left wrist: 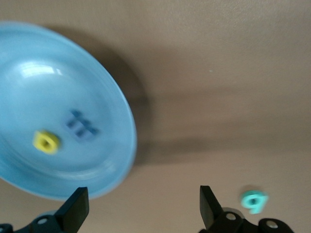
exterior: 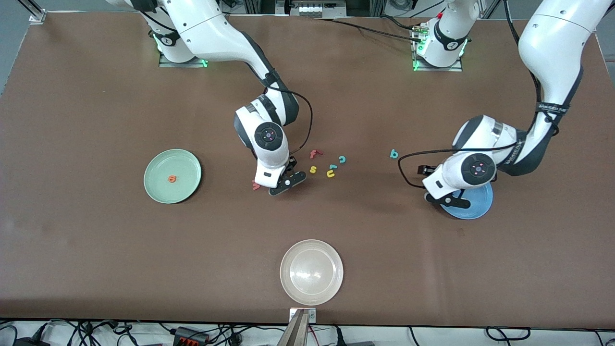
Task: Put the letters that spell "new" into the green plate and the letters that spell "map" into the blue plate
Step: 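Drop the green u on the green plate while the left gripper grasps teal q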
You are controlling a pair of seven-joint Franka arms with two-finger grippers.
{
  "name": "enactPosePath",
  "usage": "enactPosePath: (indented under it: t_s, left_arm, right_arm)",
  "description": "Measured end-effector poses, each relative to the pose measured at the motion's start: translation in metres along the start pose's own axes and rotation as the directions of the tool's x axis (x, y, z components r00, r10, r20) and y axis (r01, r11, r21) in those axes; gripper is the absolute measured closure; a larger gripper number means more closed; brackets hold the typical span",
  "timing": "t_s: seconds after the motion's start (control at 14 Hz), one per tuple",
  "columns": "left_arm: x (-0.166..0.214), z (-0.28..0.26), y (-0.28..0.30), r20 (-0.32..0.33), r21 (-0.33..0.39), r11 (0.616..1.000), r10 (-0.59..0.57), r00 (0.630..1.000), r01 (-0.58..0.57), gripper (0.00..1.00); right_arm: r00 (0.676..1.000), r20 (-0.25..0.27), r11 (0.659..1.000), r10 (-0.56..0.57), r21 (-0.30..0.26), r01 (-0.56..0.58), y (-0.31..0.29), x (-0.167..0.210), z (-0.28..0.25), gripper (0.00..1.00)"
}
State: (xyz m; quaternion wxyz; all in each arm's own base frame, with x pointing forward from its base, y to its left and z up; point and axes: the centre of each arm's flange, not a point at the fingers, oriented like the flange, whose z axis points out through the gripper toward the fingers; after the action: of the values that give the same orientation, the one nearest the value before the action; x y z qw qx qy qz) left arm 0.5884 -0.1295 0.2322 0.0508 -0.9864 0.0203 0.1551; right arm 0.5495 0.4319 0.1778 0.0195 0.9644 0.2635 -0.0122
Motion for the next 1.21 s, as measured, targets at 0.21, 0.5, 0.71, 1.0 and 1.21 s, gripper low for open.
enactPosePath:
  t_s: [0.21, 0.5, 0.71, 1.0, 1.21]
  left_arm:
    - [-0.016, 0.011, 0.029, 0.065, -0.039, 0.971, -0.232, 0.971, 0.234, 0.00]
    - [-0.040, 0.041, 0.073, 0.060, -0.105, 0.870, -0.478, 0.876, 0.482, 0.00]
    - [-0.054, 0.063, 0.082, 0.075, -0.118, 0.838, -0.527, 0.846, 0.533, 0.00]
    - [-0.058, 0.069, 0.082, 0.080, -0.114, 0.838, -0.527, 0.846, 0.533, 0.22]
    - [-0.058, 0.071, 0.084, 0.074, -0.136, 0.837, -0.525, 0.848, 0.530, 0.52]
  right_arm:
    - [1.000, 0.002, 1.000, 0.006, -0.005, -0.006, 0.005, 0.001, -0.001, 0.74]
    - [0.991, 0.085, 0.993, 0.107, -0.057, -0.103, 0.079, 0.000, -0.050, 0.74]
    - [0.956, 0.189, 0.973, 0.223, -0.099, -0.208, 0.178, -0.023, -0.089, 0.74]
    - [0.907, 0.282, 0.948, 0.313, -0.143, -0.283, 0.236, -0.058, -0.061, 0.74]
    - [0.888, 0.318, 0.942, 0.332, -0.153, -0.297, 0.248, -0.074, -0.042, 0.74]
